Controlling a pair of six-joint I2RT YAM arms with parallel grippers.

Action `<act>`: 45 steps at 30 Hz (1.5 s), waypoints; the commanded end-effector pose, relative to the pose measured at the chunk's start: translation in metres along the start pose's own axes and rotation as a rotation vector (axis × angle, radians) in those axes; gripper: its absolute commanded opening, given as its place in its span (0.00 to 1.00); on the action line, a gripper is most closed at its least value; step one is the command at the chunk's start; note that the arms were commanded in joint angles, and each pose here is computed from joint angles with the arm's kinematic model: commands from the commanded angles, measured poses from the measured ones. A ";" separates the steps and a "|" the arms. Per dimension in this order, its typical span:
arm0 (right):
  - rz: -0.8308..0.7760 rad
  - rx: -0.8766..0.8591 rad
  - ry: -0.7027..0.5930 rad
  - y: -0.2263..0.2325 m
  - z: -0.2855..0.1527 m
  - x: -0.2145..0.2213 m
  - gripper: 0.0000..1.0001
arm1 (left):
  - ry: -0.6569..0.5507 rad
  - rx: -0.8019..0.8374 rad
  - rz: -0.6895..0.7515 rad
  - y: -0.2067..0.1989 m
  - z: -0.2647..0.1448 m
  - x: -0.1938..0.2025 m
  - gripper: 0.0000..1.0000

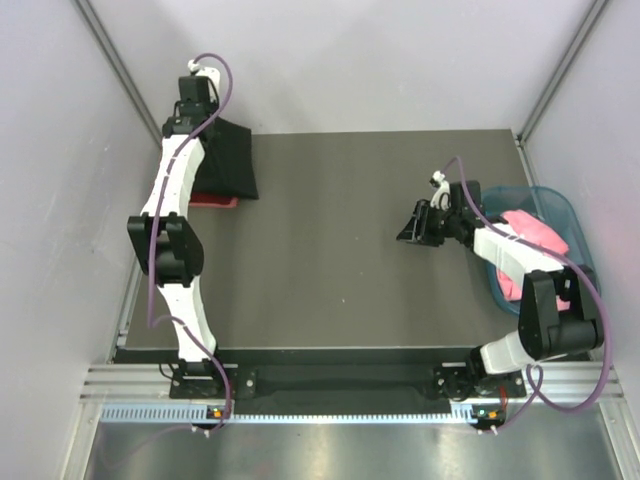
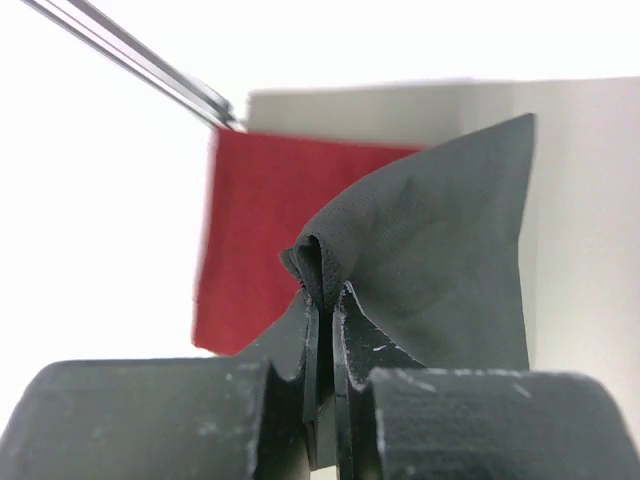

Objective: Fold and stack the t-shirts
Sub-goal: Neatly place the folded tshirt to the corner

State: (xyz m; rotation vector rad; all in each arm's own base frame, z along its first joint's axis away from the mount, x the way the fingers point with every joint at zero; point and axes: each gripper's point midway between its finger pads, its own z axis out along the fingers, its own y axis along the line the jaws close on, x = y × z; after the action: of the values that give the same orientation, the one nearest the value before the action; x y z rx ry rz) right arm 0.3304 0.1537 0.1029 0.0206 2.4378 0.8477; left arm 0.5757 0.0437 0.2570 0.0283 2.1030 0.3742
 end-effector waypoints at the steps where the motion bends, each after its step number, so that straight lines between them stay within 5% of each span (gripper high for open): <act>1: -0.057 -0.023 -0.074 0.007 -0.004 -0.031 0.40 | -0.123 -0.104 -0.004 0.044 0.002 -0.038 0.00; 5: -0.053 -0.020 -0.086 0.006 -0.006 -0.036 0.40 | -0.154 -0.118 -0.001 0.060 0.013 -0.045 0.00; 19: -0.037 0.005 -0.071 -0.007 0.002 -0.034 0.40 | -0.049 -0.105 -0.114 0.098 0.130 0.045 0.03; 21: -0.035 0.009 -0.067 -0.008 0.003 -0.034 0.41 | -0.053 -0.128 -0.137 0.104 0.145 0.050 0.10; 23: -0.032 0.019 -0.062 -0.011 0.005 -0.034 0.41 | -0.049 -0.171 -0.156 0.112 0.150 0.054 0.27; 24: -0.036 0.023 -0.065 -0.011 0.005 -0.035 0.41 | -0.052 -0.198 -0.177 0.116 0.151 0.054 0.52; 28: -0.031 0.028 -0.057 -0.014 0.006 -0.032 0.41 | -0.048 -0.242 -0.260 0.126 0.132 0.046 0.64; 33: -0.031 0.021 -0.058 -0.013 0.007 -0.031 0.42 | 0.004 -0.081 -0.395 0.093 0.099 0.047 0.68; 40: -0.043 -0.036 -0.069 -0.001 0.000 -0.029 0.43 | 0.182 -0.093 -0.522 0.090 0.063 0.084 0.68; 45: -0.044 -0.067 -0.072 0.006 -0.003 -0.027 0.43 | 0.178 -0.014 -0.831 0.094 0.038 0.103 0.68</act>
State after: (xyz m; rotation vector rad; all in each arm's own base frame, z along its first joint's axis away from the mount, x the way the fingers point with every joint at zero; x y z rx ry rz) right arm 0.3437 0.1480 0.0954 0.0302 2.4419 0.8571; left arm 0.5640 0.1573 0.1632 -0.6541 2.1745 0.0989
